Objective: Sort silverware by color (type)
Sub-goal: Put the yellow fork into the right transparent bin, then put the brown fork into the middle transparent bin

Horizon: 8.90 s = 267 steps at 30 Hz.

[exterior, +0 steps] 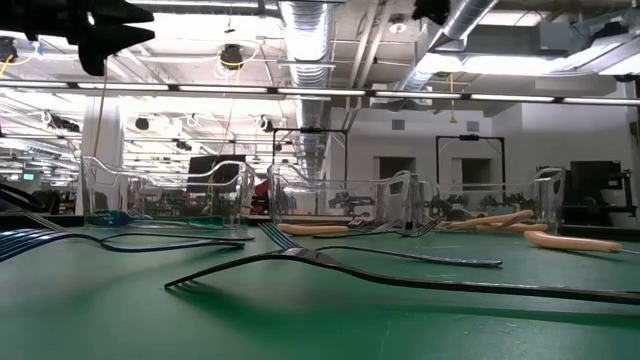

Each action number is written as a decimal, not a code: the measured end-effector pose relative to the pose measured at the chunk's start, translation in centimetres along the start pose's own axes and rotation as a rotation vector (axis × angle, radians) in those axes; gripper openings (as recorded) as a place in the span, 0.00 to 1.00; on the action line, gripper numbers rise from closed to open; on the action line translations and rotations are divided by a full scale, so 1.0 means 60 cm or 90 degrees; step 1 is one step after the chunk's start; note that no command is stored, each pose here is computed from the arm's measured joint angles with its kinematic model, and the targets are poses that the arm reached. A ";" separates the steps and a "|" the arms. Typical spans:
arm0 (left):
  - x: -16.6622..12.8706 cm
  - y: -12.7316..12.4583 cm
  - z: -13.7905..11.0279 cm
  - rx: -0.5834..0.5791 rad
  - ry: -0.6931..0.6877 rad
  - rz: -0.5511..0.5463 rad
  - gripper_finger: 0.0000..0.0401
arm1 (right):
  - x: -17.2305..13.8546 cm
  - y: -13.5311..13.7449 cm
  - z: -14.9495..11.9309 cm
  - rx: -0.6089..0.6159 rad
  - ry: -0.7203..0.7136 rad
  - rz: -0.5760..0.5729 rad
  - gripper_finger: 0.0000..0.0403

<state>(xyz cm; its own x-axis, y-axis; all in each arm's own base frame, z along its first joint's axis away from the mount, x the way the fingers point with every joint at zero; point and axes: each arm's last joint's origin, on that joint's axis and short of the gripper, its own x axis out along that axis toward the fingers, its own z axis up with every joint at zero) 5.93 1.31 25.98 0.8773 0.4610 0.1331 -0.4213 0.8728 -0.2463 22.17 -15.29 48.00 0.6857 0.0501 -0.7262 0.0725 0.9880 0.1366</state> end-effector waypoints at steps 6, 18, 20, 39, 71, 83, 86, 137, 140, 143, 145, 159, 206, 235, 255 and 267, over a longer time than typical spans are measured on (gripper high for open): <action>0.000 0.001 0.000 -0.001 -0.003 0.014 0.36 | 0.007 0.026 -0.047 0.075 0.033 0.019 0.33; 0.000 0.002 -0.002 -0.028 0.004 0.017 0.36 | 0.112 0.096 -0.166 0.247 0.145 0.001 0.33; 0.000 0.002 -0.002 -0.027 0.005 0.018 0.36 | 0.119 0.116 -0.182 0.275 0.167 0.004 0.33; 0.000 0.007 -0.006 -0.017 0.009 0.080 0.36 | 0.183 0.282 -0.249 0.549 0.276 -0.165 0.33; 0.000 0.010 -0.013 0.000 0.031 0.108 0.36 | 0.374 0.305 -0.364 0.632 0.323 -0.255 0.62; 0.000 0.010 -0.013 -0.021 0.029 0.107 0.36 | 0.406 0.279 -0.413 0.679 0.265 -0.300 0.62; 0.000 0.010 -0.013 -0.027 0.029 0.107 0.36 | 0.422 0.280 -0.412 0.677 0.246 -0.297 0.62; -0.001 0.012 -0.012 -0.060 0.016 0.139 0.36 | 0.357 0.129 -0.236 0.314 -0.131 -0.266 0.22; -0.001 0.013 -0.012 -0.060 0.012 0.150 0.36 | 0.338 0.095 -0.212 0.209 -0.206 -0.318 0.22; -0.001 0.014 -0.012 -0.059 0.010 0.160 0.36 | 0.312 0.061 -0.190 0.123 -0.283 -0.374 0.22; -0.001 0.014 -0.012 -0.059 0.009 0.162 0.36 | 0.291 0.040 -0.179 0.080 -0.326 -0.416 0.22; -0.001 0.014 -0.012 -0.064 0.009 0.163 0.36 | 0.228 -0.094 -0.240 0.071 -0.150 -0.596 0.22; -0.002 0.015 -0.016 -0.070 0.018 0.175 0.36 | 0.302 -0.154 -0.368 0.162 0.076 -0.484 0.27; -0.002 0.015 -0.016 -0.070 0.019 0.173 0.36 | 0.295 -0.176 -0.321 0.178 0.077 -0.487 0.53; -0.002 0.016 -0.019 -0.060 0.032 0.176 0.36 | 0.259 -0.001 -0.140 -0.099 -0.103 -0.147 0.54; -0.002 0.016 -0.019 -0.060 0.032 0.176 0.36 | 0.426 0.050 -0.161 -0.217 0.047 -0.033 0.54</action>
<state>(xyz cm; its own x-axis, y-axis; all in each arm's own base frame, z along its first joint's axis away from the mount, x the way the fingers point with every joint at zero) 5.67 1.91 24.61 0.7437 0.6685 0.0007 -0.6247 0.6954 -0.3553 32.93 -9.65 23.32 0.6318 -0.0028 -0.7751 -0.1491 0.9809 -0.1250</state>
